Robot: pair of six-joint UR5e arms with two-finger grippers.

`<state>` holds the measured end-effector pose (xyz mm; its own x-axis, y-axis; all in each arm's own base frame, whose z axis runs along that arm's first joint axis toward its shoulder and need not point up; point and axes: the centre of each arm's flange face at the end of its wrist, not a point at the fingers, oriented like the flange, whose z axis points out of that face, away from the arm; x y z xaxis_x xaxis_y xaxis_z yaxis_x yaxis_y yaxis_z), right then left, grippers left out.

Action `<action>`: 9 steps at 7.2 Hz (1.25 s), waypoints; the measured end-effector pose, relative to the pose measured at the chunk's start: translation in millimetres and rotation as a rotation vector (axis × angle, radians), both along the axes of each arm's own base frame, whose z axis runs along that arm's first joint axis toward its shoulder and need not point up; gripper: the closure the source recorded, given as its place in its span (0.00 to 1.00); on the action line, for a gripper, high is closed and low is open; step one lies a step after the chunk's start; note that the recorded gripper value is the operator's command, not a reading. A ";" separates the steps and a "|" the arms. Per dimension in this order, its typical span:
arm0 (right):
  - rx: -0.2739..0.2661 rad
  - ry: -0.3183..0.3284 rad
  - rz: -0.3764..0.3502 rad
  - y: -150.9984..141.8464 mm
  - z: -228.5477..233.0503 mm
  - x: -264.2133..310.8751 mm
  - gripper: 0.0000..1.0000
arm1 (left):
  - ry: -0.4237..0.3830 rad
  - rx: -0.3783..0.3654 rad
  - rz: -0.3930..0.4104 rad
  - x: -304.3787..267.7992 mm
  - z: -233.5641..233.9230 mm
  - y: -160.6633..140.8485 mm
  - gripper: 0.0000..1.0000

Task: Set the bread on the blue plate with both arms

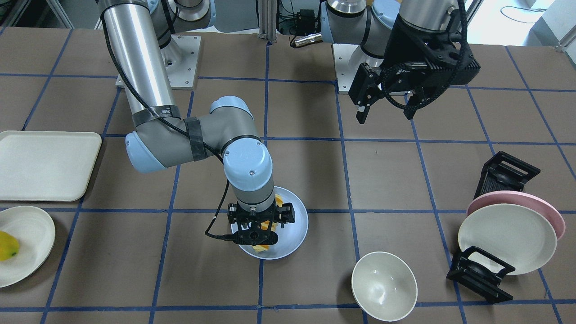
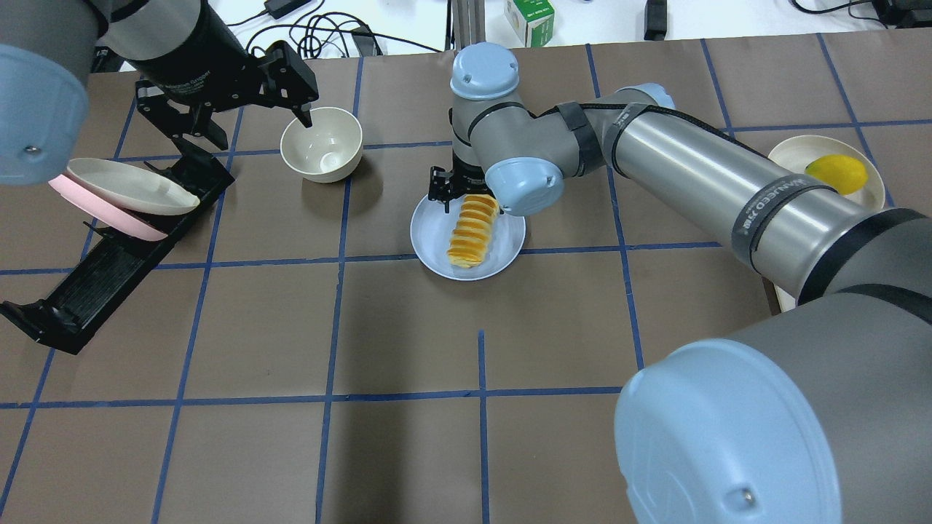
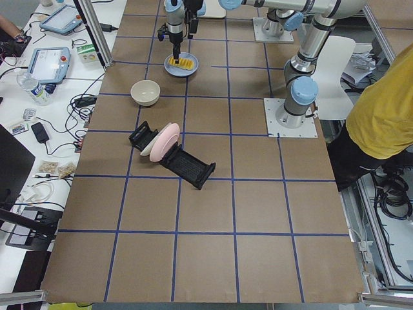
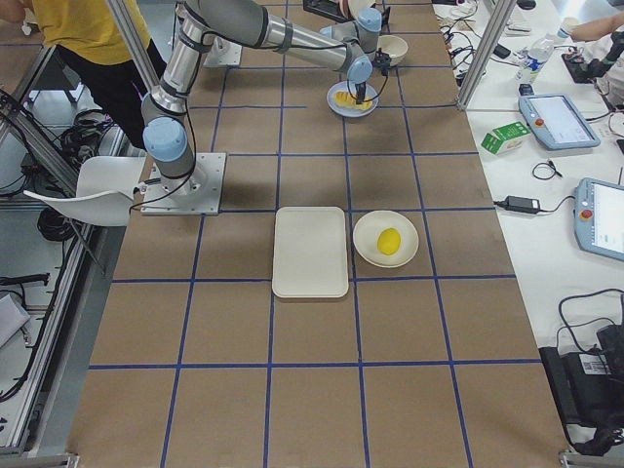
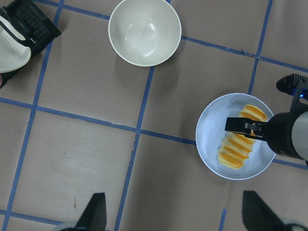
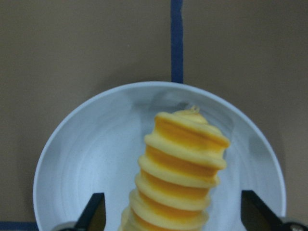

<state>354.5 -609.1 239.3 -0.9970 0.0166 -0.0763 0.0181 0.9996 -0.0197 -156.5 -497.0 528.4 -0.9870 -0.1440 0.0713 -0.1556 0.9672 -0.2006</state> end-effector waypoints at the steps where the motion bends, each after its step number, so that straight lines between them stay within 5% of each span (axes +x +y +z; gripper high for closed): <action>1: 0.004 0.025 0.001 -0.1 34.3 -24.5 0.00 | -0.016 -0.007 -0.064 0.8 -1.8 -2.0 0.00; 3: 0.033 0.073 -0.027 11.2 119.2 -105.1 0.00 | -0.036 0.003 -0.154 1.1 -11.4 -1.2 0.00; 5: 0.021 0.086 0.045 60.0 219.8 -171.0 0.00 | -0.039 0.010 -0.165 1.1 -19.2 -0.8 0.00; 9: 0.004 0.076 0.119 99.0 250.6 -200.9 0.00 | -0.046 0.045 -0.151 4.1 -12.9 -8.2 0.00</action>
<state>153.5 -510.1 489.9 -0.9947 -0.1024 -0.0007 -0.1024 0.9947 -0.0123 -152.4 -505.1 515.5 -0.9998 0.0042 0.0219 0.0007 0.9872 -0.1597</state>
